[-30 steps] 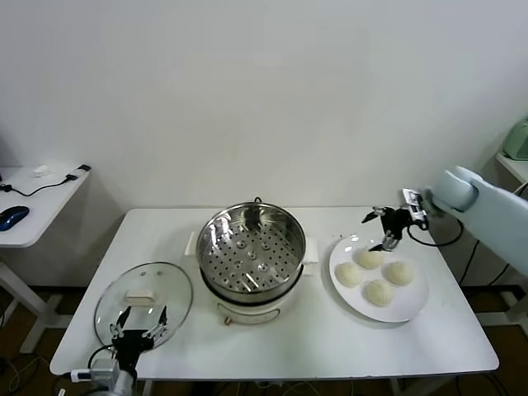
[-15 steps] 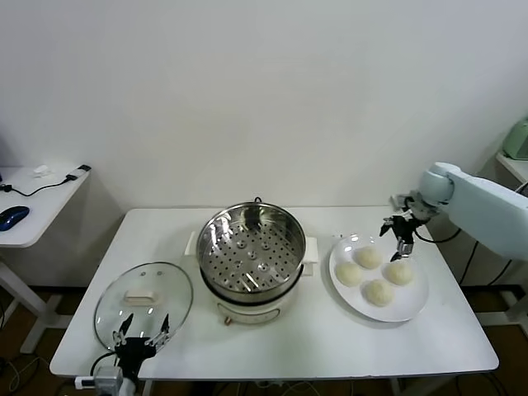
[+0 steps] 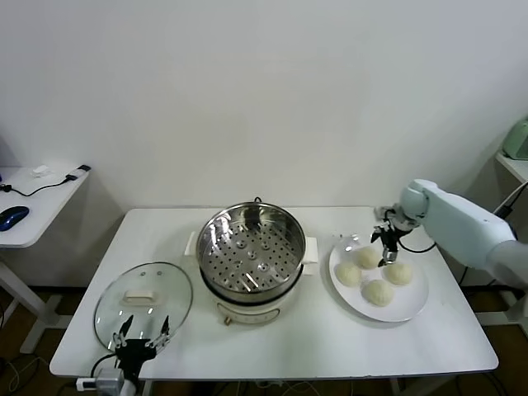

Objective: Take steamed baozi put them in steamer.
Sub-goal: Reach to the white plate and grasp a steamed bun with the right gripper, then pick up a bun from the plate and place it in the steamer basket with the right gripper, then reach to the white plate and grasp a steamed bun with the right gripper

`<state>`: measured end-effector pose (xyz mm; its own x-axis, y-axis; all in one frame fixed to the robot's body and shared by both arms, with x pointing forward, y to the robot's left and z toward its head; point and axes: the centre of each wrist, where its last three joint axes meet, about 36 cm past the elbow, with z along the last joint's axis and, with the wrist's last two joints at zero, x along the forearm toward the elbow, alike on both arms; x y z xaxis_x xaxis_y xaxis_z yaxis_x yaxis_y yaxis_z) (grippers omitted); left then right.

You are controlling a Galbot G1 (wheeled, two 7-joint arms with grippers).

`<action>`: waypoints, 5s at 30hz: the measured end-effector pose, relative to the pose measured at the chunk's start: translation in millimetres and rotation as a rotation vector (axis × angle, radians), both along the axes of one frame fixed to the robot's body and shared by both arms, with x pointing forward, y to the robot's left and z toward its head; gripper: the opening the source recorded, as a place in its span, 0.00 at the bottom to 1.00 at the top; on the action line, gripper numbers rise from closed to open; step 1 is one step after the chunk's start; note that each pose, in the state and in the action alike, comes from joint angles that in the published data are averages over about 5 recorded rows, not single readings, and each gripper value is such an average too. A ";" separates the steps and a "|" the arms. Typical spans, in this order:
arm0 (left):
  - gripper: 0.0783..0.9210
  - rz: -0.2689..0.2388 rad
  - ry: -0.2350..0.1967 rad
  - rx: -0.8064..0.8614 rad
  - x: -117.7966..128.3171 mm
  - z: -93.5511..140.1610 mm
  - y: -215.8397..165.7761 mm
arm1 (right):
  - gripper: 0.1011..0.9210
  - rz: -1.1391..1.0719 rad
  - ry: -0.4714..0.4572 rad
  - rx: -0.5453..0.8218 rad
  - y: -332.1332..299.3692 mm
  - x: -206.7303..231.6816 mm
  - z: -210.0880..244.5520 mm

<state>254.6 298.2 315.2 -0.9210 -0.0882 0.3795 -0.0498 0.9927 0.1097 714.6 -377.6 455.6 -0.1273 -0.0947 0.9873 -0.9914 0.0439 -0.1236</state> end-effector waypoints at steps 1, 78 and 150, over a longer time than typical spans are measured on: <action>0.88 0.000 0.000 0.001 -0.4 -0.1 0.2 | 0.87 -0.003 -0.001 0.000 1.3 0.8 -1.6; 0.88 0.001 -0.039 -0.023 -3.0 19.3 -17.4 | 0.88 1.429 -0.204 -0.080 373.2 10.2 136.6; 0.88 0.001 -0.023 -0.025 -12.5 18.9 -22.5 | 0.63 -0.007 0.015 0.055 69.5 -57.7 20.5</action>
